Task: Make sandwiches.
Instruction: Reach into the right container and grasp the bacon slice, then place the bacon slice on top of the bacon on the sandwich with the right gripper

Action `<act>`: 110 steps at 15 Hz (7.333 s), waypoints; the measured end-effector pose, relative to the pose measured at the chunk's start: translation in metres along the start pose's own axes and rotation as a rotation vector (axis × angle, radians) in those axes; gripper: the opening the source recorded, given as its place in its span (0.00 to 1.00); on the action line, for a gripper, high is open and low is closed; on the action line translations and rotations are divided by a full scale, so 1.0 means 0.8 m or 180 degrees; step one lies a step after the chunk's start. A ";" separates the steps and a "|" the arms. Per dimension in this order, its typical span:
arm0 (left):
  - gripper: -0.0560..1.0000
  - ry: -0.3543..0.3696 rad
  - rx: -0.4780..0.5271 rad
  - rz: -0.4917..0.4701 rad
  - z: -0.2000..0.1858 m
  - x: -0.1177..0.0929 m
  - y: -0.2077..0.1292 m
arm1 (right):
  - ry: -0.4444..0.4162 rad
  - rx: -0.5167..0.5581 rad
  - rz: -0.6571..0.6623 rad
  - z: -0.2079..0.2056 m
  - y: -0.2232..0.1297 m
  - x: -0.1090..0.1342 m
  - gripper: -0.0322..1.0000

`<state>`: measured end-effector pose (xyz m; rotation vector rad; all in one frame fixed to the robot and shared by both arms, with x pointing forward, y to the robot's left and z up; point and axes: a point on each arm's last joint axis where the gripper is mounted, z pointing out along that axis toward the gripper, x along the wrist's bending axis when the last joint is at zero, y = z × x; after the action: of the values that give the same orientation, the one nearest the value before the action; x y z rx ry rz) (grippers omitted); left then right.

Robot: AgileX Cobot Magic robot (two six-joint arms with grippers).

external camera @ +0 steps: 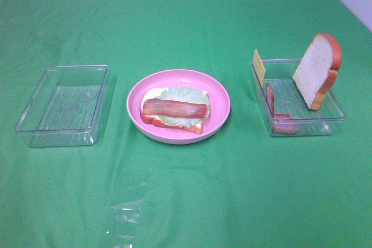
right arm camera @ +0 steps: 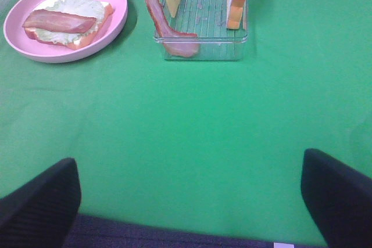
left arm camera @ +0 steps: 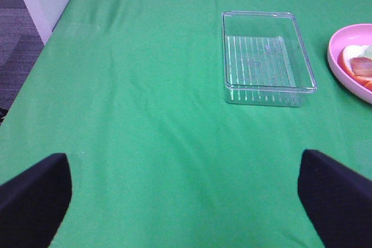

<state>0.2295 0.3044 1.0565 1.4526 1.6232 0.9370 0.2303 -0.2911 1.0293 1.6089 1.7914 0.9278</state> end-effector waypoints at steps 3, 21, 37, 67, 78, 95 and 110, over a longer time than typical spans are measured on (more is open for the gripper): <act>0.98 -0.0011 0.0001 0.0004 0.000 0.000 0.000 | 0.0000 0.0000 0.0000 0.000 0.000 0.000 0.98; 0.98 -0.0020 0.0002 0.0009 0.000 -0.001 0.000 | 0.0030 -0.0001 0.0011 0.000 0.000 0.001 0.98; 0.98 -0.0025 0.0003 0.0006 0.000 -0.001 0.000 | 0.0045 0.1482 0.0192 0.173 0.177 -0.016 0.98; 0.98 0.0029 -0.0001 -0.0030 0.000 -0.002 0.000 | -0.0134 0.2888 -0.0115 0.452 0.224 0.070 0.92; 0.98 0.0026 -0.0001 -0.0022 0.000 -0.002 0.000 | -0.0167 0.2902 -0.0100 0.467 0.214 0.070 0.04; 0.98 0.0026 -0.0001 -0.0022 0.000 -0.002 0.000 | 0.0116 0.2186 -0.0074 0.329 0.305 0.072 0.04; 0.98 0.0026 -0.0001 -0.0022 0.000 -0.002 0.000 | 0.1475 0.1542 0.0055 0.411 0.254 0.246 0.04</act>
<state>0.2295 0.3031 1.0565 1.4439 1.6330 0.9403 0.5864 -0.0445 0.9994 1.7962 2.4753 0.9845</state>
